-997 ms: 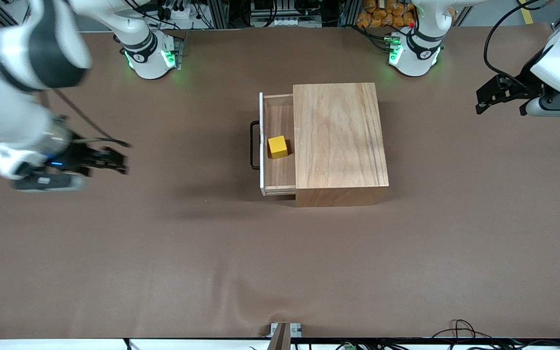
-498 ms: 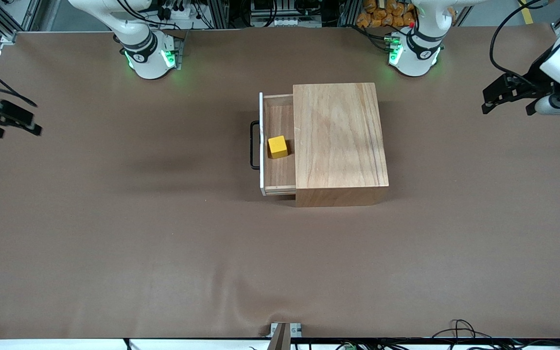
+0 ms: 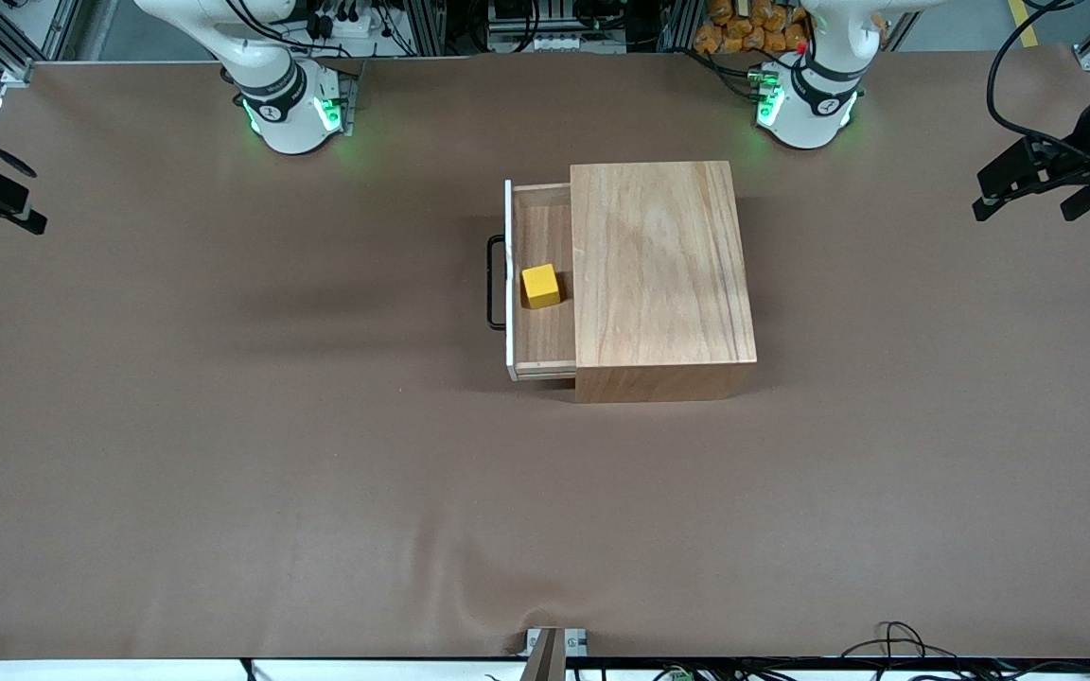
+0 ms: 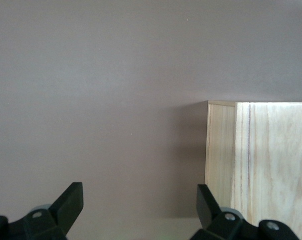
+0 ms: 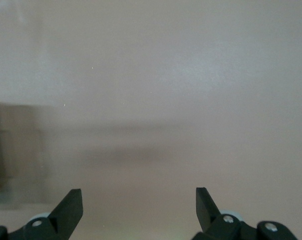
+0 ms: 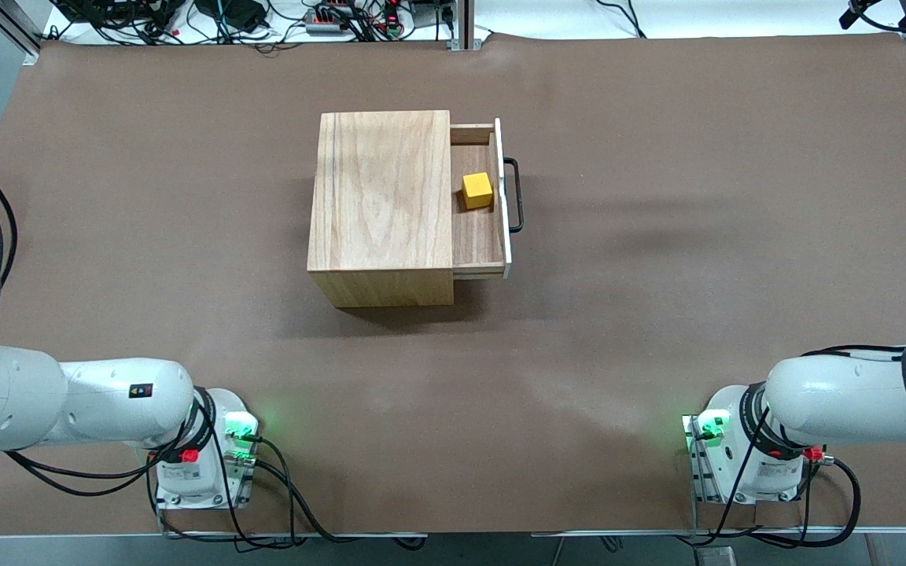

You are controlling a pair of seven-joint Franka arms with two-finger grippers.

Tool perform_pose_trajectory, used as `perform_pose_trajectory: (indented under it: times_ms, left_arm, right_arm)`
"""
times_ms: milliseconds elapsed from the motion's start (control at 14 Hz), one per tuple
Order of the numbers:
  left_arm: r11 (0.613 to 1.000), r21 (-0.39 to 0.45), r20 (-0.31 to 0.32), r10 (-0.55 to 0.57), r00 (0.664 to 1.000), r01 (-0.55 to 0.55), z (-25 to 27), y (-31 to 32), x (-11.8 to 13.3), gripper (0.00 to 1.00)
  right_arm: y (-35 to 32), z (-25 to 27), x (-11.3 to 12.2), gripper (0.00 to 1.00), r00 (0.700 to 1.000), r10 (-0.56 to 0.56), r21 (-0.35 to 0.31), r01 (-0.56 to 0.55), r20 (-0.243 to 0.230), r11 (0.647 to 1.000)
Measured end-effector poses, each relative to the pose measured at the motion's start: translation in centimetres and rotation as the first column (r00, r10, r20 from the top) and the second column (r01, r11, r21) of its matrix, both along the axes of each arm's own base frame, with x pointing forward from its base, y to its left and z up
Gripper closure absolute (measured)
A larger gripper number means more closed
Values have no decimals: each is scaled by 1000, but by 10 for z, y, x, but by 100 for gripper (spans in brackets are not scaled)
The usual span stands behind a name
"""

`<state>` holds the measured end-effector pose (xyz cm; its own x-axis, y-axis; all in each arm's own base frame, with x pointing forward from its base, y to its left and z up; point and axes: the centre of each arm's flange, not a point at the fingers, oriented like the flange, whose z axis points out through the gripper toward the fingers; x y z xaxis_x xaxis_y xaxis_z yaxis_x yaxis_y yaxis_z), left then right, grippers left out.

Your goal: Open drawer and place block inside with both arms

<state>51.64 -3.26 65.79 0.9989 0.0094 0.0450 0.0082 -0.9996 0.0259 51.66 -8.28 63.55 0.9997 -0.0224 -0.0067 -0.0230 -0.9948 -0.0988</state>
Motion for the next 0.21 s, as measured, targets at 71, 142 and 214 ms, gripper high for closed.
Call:
perform_pose_trajectory:
  times_ms: [71, 142, 214]
  left_arm:
    - [1000, 0, 2, -11, 1000, 11, 1, 1, 1, 0]
    - [1000, 0, 2, -24, 1000, 24, 0, 2, 2, 0]
    - [999, 0, 0, -33, 999, 33, -1, 3, 3, 0]
  right_arm:
    - [-2, 1, 0, 0, 1000, -9, -1, 9, 0, 1000]
    - [-3, 2, -1, 0, 1000, -17, -2, 17, 1, 1000]
    - [-2, 4, -1, 0, 1000, -27, -2, 27, -3, 1000]
